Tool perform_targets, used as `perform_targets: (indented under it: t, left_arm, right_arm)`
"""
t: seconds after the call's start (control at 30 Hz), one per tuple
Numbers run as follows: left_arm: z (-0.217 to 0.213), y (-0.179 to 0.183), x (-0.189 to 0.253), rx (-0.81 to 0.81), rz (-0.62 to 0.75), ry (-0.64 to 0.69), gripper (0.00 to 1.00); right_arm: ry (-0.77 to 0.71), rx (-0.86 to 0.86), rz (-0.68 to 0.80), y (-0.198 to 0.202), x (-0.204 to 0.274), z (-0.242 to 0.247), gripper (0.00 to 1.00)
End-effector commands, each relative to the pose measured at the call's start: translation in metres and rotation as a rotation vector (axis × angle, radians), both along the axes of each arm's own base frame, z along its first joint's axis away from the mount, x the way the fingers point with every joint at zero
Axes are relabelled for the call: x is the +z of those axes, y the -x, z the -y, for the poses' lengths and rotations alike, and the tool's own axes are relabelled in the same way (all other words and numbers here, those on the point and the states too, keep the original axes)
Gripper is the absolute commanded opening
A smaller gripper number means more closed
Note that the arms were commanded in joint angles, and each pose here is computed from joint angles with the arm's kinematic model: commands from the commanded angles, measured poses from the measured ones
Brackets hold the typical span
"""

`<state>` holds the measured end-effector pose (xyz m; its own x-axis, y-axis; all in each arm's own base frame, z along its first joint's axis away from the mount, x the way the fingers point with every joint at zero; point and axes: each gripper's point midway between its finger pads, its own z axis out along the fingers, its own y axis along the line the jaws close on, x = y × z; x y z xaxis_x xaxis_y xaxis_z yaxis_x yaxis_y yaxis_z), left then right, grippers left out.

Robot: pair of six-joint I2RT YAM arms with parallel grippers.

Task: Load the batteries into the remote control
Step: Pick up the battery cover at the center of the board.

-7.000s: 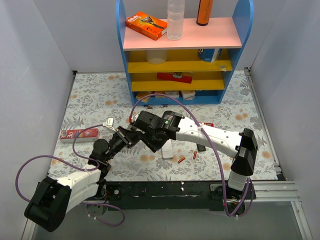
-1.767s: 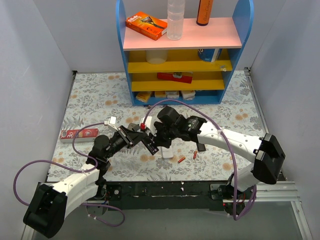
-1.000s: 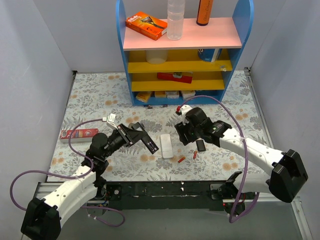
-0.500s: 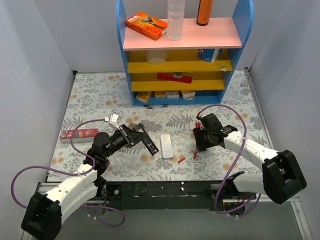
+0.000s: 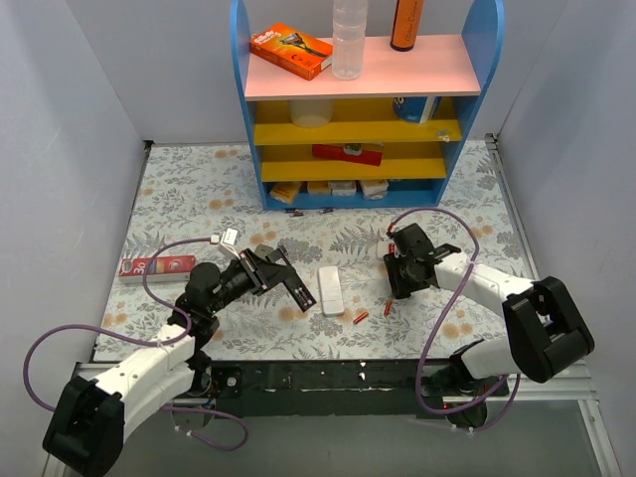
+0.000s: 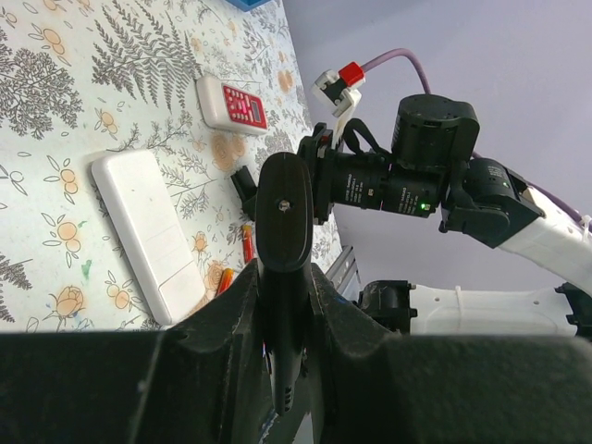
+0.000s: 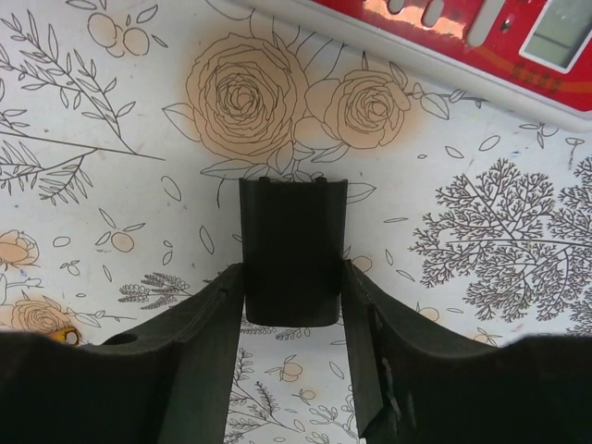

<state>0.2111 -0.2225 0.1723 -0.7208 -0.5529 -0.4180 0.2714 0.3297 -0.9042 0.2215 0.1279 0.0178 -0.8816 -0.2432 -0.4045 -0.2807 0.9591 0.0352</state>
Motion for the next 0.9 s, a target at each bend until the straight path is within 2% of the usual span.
perform_targets:
  t: [0.0,0.13,0.23,0.6,0.87]
  left_arm:
    - [0.002,0.001,0.004,-0.013,0.015,0.015,0.00]
    - [0.003,0.002,0.004,-0.021,0.005,0.031,0.00]
    - [0.004,0.001,0.004,-0.020,-0.003,0.041,0.00]
    - [0.004,-0.006,-0.006,0.020,-0.084,0.093,0.00]
    - [0.001,-0.014,-0.006,0.062,-0.097,0.100,0.00]
  right_arm:
    - [0.020,-0.020,0.004,-0.009,0.000,0.001,0.50]
    - [0.011,-0.002,0.001,-0.008,0.003,-0.002,0.38]
    - [-0.020,0.014,0.026,-0.011,0.016,-0.007,0.34]
    - [-0.259,0.216,0.223,-0.013,0.115,-0.076,0.30]
    - [-0.378,0.403,0.314,0.017,0.178,-0.158,0.29]
